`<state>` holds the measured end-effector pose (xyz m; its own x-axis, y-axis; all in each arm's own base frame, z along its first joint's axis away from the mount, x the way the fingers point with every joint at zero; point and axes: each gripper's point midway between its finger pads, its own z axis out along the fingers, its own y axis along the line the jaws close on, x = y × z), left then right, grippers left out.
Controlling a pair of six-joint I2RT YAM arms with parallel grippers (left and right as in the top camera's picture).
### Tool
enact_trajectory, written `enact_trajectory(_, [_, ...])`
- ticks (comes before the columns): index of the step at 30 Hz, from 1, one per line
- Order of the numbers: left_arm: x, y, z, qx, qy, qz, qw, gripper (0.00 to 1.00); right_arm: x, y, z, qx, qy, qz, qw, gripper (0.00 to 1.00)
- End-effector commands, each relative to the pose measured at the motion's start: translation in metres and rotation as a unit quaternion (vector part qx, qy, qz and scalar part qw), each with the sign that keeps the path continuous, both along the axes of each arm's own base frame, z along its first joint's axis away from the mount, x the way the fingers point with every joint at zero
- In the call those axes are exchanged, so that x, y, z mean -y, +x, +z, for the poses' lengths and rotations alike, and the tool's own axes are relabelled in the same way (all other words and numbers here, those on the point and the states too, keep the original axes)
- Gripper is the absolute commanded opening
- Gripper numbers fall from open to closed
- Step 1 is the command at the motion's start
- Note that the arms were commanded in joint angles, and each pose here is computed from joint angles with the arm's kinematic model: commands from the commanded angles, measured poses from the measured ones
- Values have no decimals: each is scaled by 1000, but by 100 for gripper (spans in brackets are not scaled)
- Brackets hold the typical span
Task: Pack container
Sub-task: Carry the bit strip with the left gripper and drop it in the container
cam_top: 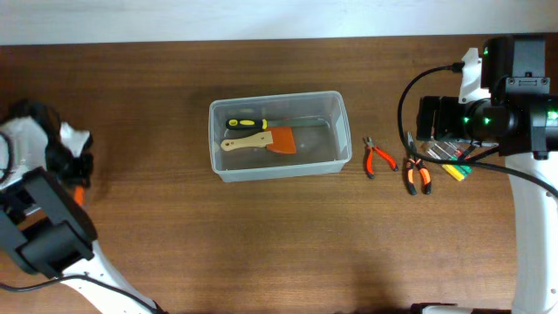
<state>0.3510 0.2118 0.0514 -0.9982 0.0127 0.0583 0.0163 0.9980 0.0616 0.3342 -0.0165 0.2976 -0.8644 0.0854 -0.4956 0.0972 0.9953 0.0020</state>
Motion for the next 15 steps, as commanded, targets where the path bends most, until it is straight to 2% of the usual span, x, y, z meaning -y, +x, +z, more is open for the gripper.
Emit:
enact_trajectory(1, [27,50,108,130,56,-45,989,2,3,1,0,2,0,-6,1000,99])
enact_trajectory(4, [76,76,172,204,75,-106,970,2,3,2,1,5,0,-6,1000,99])
enact_trajectory(8, [174,98,229,279,81,-239,927,2,3,3,1,5,0,-6,1000,99])
enact_trajectory(11, [255,100,237,292,75,-376,876,2,3,3,1,5,0,-6,1000,99])
enact_trajectory(15, [348,91,215,268,57,-517,811,2,3,3,1,5,0,-6,1000,99])
